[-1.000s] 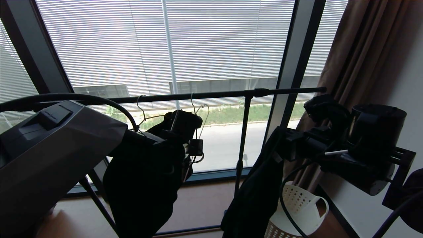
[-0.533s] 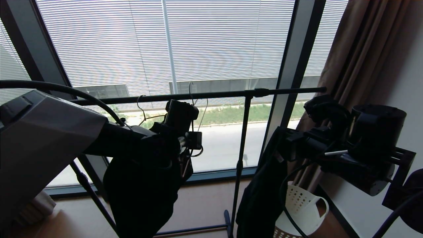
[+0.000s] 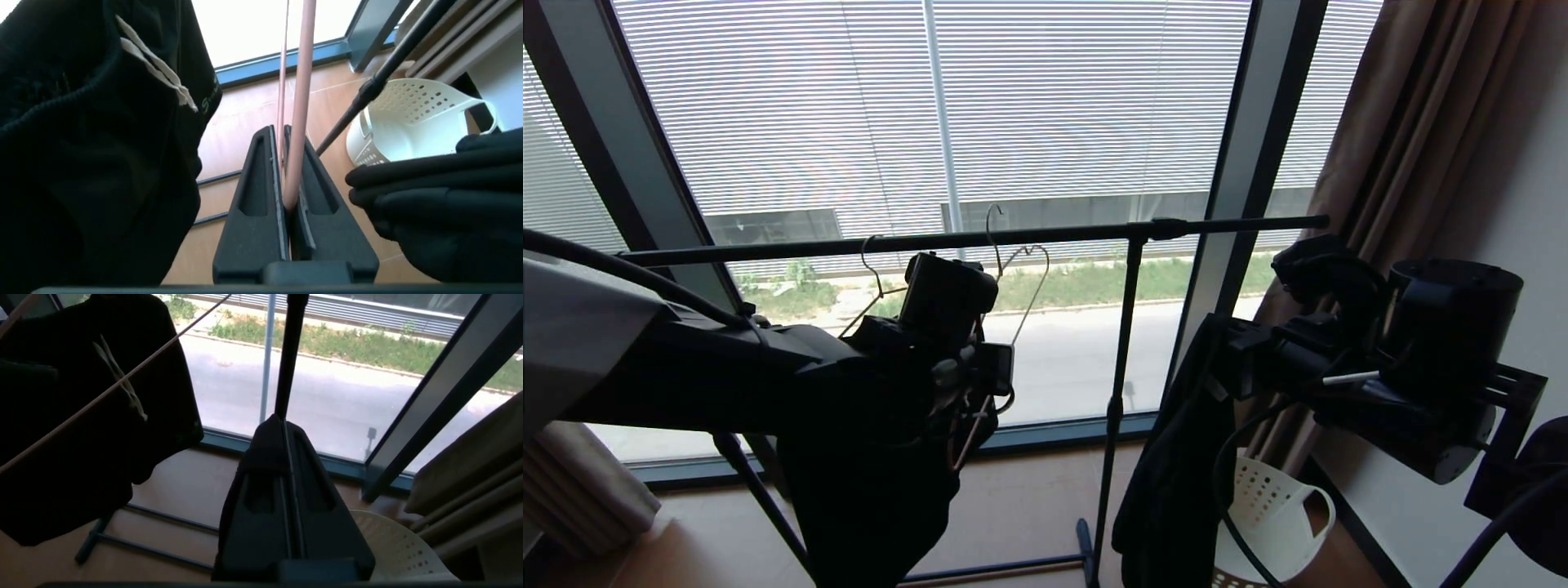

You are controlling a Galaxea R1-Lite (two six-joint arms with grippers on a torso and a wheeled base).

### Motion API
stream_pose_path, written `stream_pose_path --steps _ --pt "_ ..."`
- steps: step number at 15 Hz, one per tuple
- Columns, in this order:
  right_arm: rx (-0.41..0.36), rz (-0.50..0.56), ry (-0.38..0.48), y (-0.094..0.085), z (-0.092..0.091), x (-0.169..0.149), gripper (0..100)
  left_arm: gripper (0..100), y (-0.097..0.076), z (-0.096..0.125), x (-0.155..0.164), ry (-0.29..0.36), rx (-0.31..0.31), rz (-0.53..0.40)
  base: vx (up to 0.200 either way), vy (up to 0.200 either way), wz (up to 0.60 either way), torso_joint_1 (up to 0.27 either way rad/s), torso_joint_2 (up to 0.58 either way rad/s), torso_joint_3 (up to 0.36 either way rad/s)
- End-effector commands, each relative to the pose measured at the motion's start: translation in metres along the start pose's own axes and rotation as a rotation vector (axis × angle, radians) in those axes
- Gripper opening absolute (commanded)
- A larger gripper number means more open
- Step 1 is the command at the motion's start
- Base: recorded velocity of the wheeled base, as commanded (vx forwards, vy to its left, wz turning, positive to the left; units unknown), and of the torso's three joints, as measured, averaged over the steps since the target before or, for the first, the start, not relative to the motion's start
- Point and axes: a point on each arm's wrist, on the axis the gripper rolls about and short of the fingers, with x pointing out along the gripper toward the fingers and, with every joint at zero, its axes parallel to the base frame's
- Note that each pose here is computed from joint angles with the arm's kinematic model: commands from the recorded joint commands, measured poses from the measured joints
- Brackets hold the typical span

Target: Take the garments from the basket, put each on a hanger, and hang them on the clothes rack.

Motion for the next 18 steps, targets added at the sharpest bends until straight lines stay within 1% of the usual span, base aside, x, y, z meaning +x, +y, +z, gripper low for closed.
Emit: stream_pose_path --steps 1,3,5,6,7,8,9,10,11,12,14,15,16,17,18 --pt "-0.002 0.0 0.003 0.0 -0.001 0.0 0 0 0.003 -0.004 -0.031 -0.013 0.008 -0.026 0.0 0.0 0.0 0.0 0.0 0.0" --pt "-0.006 -0.001 0.007 0.002 -0.002 0.0 0 0 0.006 -0.017 -0.051 -0.008 0.034 -0.046 0.0 0.0 0.0 0.0 0.0 0.0" --pt "-0.028 0.015 0.018 0.008 -0.006 -0.006 0 0 0.016 -0.032 -0.065 -0.023 0.063 -0.051 0.0 0.0 0.0 0.0 0.0 0.0" --pt "-0.047 -0.022 0.001 0.011 -0.003 -0.014 0 0 0.025 -0.052 -0.074 -0.034 0.1 -0.08 0.0 0.0 0.0 0.0 0.0 0.0" --pt "-0.058 -0.038 -0.006 0.014 0.0 -0.015 0 0 0.033 -0.07 -0.084 -0.049 0.13 -0.13 0.0 0.0 0.0 0.0 0.0 0.0" --pt "-0.078 -0.044 -0.004 0.014 0.0 -0.014 0 0 0.039 -0.084 -0.091 -0.05 0.146 -0.165 0.0 0.0 0.0 0.0 0.0 0.0" --pt "-0.121 -0.059 -0.003 0.013 0.0 -0.013 0 0 0.043 -0.096 -0.096 -0.046 0.162 -0.209 0.0 0.0 0.0 0.0 0.0 0.0" --pt "-0.191 -0.132 0.0 0.012 0.002 -0.008 0 0 0.051 -0.111 -0.101 -0.047 0.178 -0.269 0.0 0.0 0.0 0.0 0.0 0.0" --pt "-0.23 -0.189 -0.004 0.011 0.006 -0.006 0 0 0.054 -0.119 -0.105 -0.053 0.18 -0.321 0.0 0.0 0.0 0.0 0.0 0.0" --pt "-0.268 -0.224 -0.006 0.01 0.01 -0.005 0 0 0.056 -0.125 -0.108 -0.058 0.188 -0.377 0.0 0.0 0.0 0.0 0.0 0.0" --pt "-0.331 -0.269 -0.009 0.007 0.015 -0.003 0 0 0.058 -0.132 -0.111 -0.071 0.198 -0.469 0.0 0.0 0.0 0.0 0.0 0.0" --pt "-0.35 -0.325 -0.001 0.001 0.017 0.002 0 0 0.062 -0.133 -0.112 -0.095 0.226 -0.492 0.0 0.0 0.0 0.0 0.0 0.0" --pt "-0.354 -0.339 -0.006 0.0 0.02 0.005 0 0 0.067 -0.134 -0.112 -0.102 0.26 -0.484 0.0 0.0 0.0 0.0 0.0 0.0" --pt "-0.359 -0.354 0.003 -0.003 0.019 0.008 0 0 0.07 -0.139 -0.114 -0.087 0.277 -0.519 0.0 0.0 0.0 0.0 0.0 0.0" --pt "-0.357 -0.366 0.002 -0.005 0.02 0.011 0 0 0.071 -0.141 -0.118 -0.085 0.278 -0.563 0.0 0.0 0.0 0.0 0.0 0.0"
